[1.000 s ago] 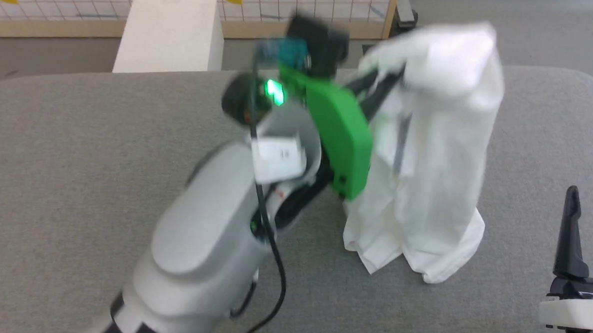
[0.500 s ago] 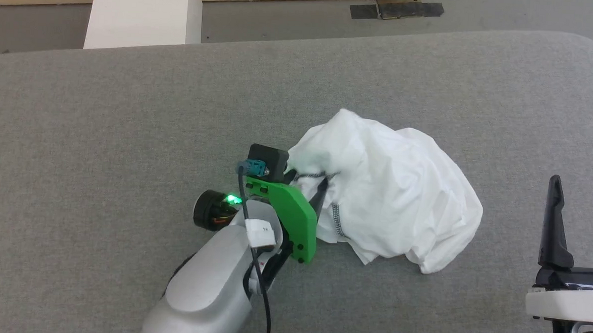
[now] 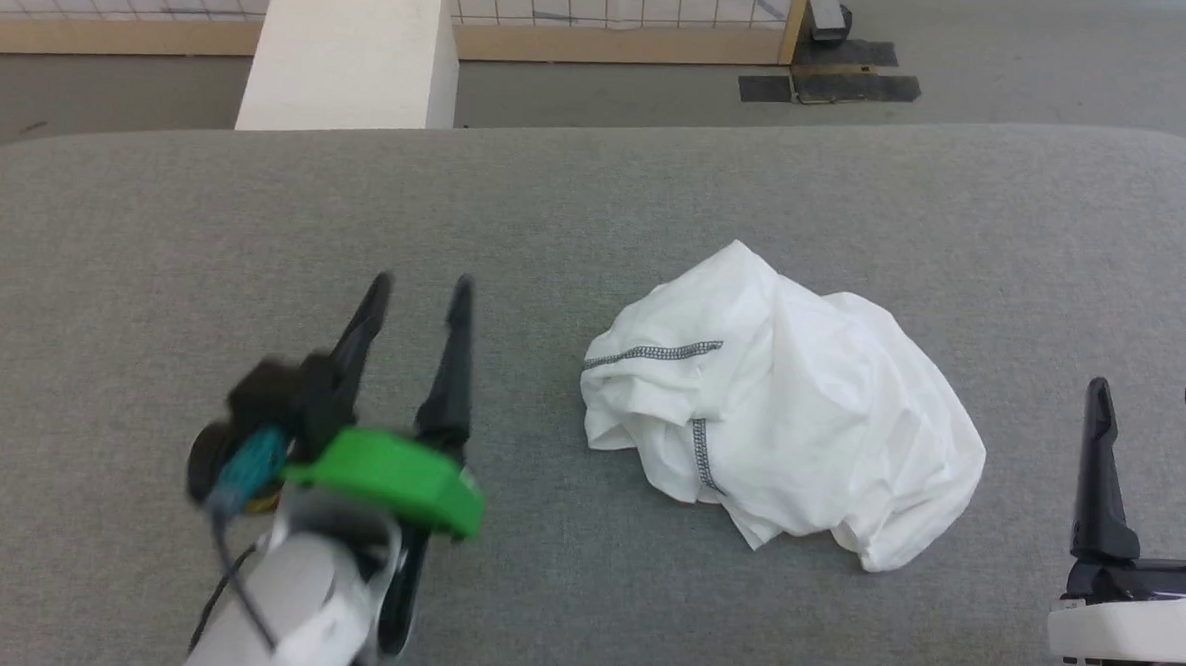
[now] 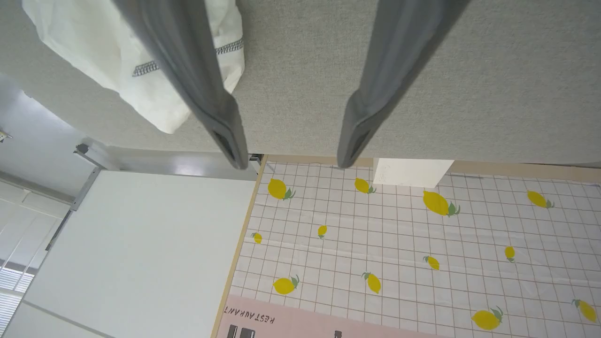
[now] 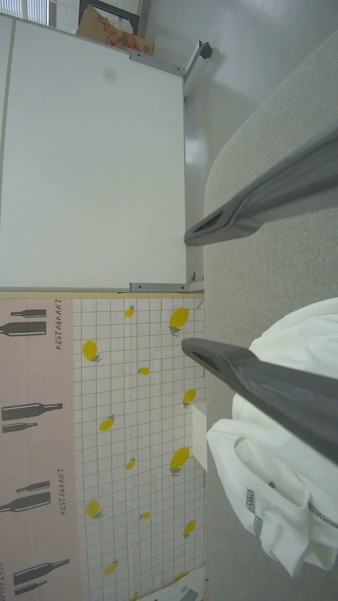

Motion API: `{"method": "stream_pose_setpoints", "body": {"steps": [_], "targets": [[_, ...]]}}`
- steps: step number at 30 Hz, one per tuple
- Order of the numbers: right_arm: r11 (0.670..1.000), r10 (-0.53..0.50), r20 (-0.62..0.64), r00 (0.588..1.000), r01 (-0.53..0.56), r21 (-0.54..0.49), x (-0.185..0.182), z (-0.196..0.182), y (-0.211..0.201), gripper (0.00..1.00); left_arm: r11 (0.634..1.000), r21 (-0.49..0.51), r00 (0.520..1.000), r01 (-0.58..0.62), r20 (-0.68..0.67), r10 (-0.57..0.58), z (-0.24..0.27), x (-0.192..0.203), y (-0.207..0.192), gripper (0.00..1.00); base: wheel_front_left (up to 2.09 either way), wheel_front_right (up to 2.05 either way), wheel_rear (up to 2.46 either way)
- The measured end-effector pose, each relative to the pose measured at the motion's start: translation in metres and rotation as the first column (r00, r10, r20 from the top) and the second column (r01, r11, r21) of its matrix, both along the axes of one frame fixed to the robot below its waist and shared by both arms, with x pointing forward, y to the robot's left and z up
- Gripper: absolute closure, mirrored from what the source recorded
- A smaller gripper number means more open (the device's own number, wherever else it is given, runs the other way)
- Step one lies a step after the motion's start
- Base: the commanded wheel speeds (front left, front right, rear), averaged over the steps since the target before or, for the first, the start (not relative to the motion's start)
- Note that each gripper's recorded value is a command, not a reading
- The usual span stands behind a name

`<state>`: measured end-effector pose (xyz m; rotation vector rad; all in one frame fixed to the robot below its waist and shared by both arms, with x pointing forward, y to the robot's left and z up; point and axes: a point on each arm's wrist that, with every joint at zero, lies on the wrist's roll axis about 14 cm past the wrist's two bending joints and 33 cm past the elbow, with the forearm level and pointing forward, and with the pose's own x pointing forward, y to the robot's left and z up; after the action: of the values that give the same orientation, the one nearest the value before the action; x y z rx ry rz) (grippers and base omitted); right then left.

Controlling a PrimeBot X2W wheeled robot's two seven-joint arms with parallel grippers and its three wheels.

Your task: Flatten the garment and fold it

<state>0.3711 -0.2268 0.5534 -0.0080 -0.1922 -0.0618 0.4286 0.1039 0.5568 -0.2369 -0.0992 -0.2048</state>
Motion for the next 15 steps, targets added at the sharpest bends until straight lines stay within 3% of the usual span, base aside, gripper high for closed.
{"method": "stream_pose_setpoints", "body": {"steps": [5,9,15], "targets": [[1.000,0.020,-0.021,1.000,-0.020,0.004,-0.002,-0.004,0.006,0.00,0.995,0.051,0.996,-0.090,0.033,0.088,-0.009,-0.038,0.030,0.00,0.00,0.00,0.00],[1.000,0.031,-0.049,0.998,-0.030,0.008,-0.004,-0.012,0.010,0.00,0.988,0.071,0.990,-0.140,-0.016,0.141,-0.029,-0.061,0.040,0.00,0.00,0.00,0.00],[0.999,0.044,-0.091,0.995,-0.044,0.008,0.000,-0.021,0.014,0.00,0.986,0.052,0.987,-0.158,-0.033,0.160,-0.035,-0.070,0.038,0.00,0.00,0.00,0.00]]}}
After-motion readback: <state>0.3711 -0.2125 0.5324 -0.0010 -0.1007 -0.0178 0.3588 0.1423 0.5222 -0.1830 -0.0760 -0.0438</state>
